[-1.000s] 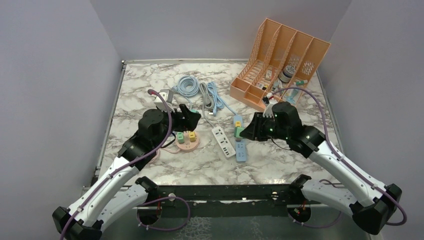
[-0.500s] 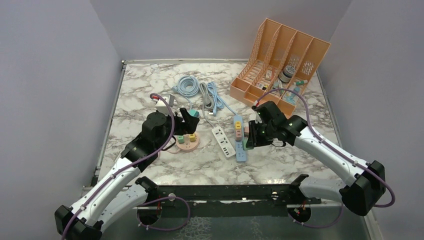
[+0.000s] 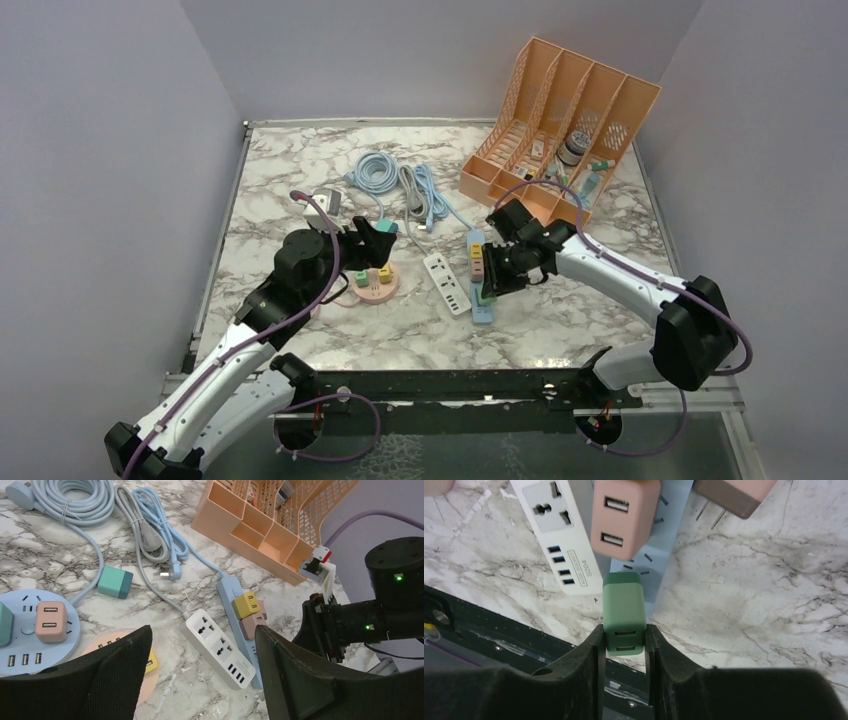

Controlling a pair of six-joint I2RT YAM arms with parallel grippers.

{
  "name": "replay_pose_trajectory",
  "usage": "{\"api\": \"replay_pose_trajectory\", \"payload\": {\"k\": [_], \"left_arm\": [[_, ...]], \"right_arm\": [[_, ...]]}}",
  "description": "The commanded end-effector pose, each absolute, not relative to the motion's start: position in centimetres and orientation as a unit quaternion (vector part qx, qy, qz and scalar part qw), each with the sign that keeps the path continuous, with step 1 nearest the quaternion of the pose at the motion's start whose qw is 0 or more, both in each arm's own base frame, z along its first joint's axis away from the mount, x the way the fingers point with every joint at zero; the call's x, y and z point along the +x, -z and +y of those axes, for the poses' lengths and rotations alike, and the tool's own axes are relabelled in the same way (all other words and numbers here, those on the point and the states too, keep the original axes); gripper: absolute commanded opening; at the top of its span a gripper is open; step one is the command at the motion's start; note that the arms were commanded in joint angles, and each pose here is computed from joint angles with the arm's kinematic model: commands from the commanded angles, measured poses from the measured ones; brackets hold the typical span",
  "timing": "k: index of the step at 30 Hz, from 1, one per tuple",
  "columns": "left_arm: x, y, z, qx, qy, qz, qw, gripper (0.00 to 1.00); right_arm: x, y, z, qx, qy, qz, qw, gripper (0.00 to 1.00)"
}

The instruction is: Insert the plug

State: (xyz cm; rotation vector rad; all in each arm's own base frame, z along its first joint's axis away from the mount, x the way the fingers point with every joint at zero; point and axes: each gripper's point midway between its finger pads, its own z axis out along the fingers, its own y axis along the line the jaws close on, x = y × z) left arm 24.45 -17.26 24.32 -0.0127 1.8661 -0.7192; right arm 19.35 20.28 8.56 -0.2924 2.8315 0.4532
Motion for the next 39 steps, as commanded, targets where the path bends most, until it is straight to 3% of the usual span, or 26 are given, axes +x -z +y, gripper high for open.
{"api": "replay_pose_trajectory", "payload": {"k": [1,25,39], "left_arm": [[24.3,-24.9,-17.4,-0.003,0.318,0.774,0.548,0.77],[24.1,-25.4,-17.0,-0.01,0.317,0.768,0.556,0.77],[24.3,-25.2,-16.9,-0.013,0.313,0.77,0.556,0.77]], "right_arm": [[21.2,-8.8,20.7,-0.102,-0.135,0.975,0.147,0.01],[22.0,-7.4,18.9,-0.084,-0.049,0.989,0.116,0.01],[22.1,-6.6,18.5,-0.012,0.006,0.989,0.15,0.01]]}}
